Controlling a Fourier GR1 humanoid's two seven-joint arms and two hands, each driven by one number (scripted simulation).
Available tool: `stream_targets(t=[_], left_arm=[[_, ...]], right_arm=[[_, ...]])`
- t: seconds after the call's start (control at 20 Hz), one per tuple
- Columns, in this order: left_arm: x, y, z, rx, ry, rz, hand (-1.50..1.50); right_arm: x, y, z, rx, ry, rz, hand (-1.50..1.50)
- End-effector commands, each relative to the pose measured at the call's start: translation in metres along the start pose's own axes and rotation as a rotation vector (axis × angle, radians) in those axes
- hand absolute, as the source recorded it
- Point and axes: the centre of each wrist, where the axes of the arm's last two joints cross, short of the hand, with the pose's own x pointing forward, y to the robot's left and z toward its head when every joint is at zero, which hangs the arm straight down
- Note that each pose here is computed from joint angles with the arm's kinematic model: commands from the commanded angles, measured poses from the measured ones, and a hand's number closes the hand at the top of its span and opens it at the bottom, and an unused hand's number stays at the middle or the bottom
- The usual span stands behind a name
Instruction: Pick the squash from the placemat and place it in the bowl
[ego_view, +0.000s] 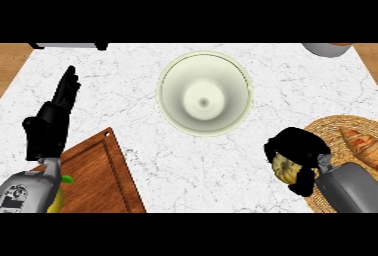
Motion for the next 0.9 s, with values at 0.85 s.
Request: stream_targets(t=[0.85], left_arm=[[0.006,-0.018,-0.004,-0.096,-0.026,0.01,0.0]], right_arm=[[0.144,-0.128,-0.018,-1.015,0.383,-0.629,1.5]])
